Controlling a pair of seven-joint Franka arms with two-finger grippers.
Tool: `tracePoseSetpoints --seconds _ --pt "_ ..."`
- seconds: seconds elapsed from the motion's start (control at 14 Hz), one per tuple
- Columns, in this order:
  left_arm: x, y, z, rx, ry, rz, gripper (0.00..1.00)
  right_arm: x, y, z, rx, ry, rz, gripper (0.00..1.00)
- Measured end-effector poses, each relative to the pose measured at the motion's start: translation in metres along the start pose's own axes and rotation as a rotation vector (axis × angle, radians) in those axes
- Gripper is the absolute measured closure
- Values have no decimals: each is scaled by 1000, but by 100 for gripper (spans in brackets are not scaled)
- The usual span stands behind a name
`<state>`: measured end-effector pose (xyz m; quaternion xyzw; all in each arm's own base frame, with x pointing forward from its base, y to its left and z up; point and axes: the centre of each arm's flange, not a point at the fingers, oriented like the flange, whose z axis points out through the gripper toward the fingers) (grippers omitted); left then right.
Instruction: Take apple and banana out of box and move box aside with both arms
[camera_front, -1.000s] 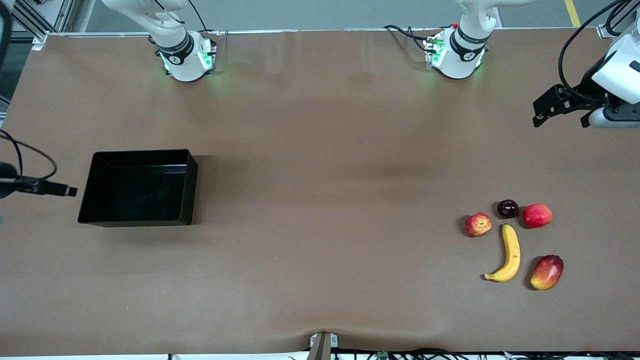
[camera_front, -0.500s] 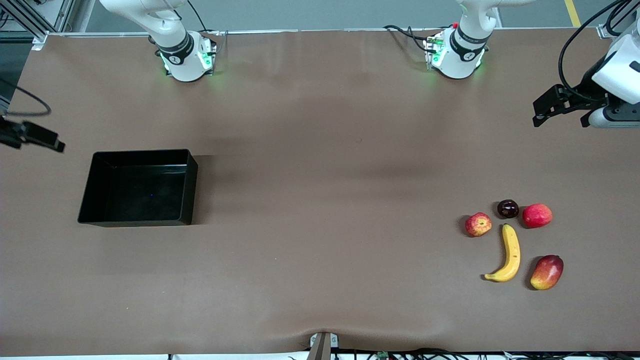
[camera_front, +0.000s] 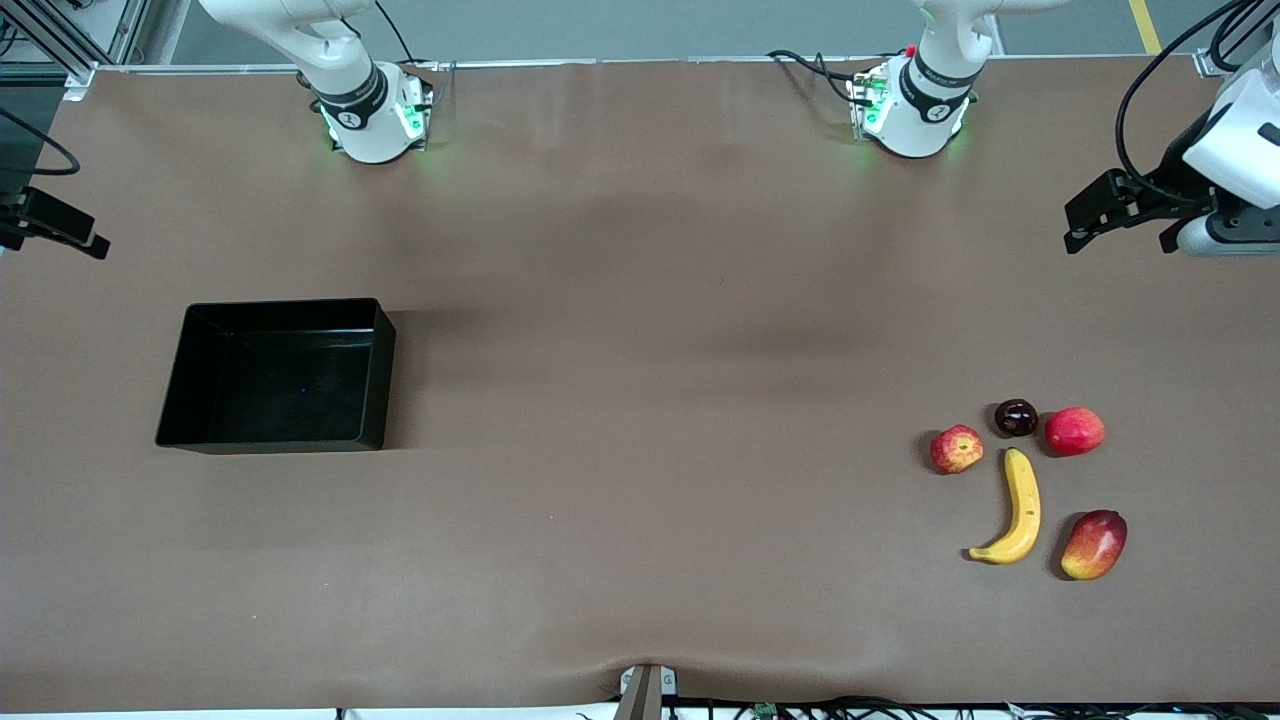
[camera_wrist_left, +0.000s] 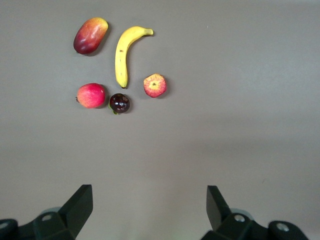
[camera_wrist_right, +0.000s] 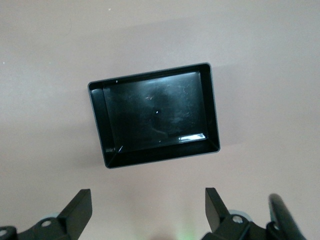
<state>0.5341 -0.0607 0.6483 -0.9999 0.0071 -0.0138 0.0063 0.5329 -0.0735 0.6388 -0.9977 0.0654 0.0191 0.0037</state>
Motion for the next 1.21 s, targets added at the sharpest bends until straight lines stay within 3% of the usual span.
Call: tracePoseSetpoints --seconds 0.29,0.86,1.21 --pt "0 0 0 0 1 1 0 0 2 -12 -37 32 -2 0" --pt "0 0 0 0 1 -1 0 2 -5 -26 -40 78 -65 0" --pt "0 -2 -3 -1 7 -4 0 0 -5 -28 -39 66 -65 0"
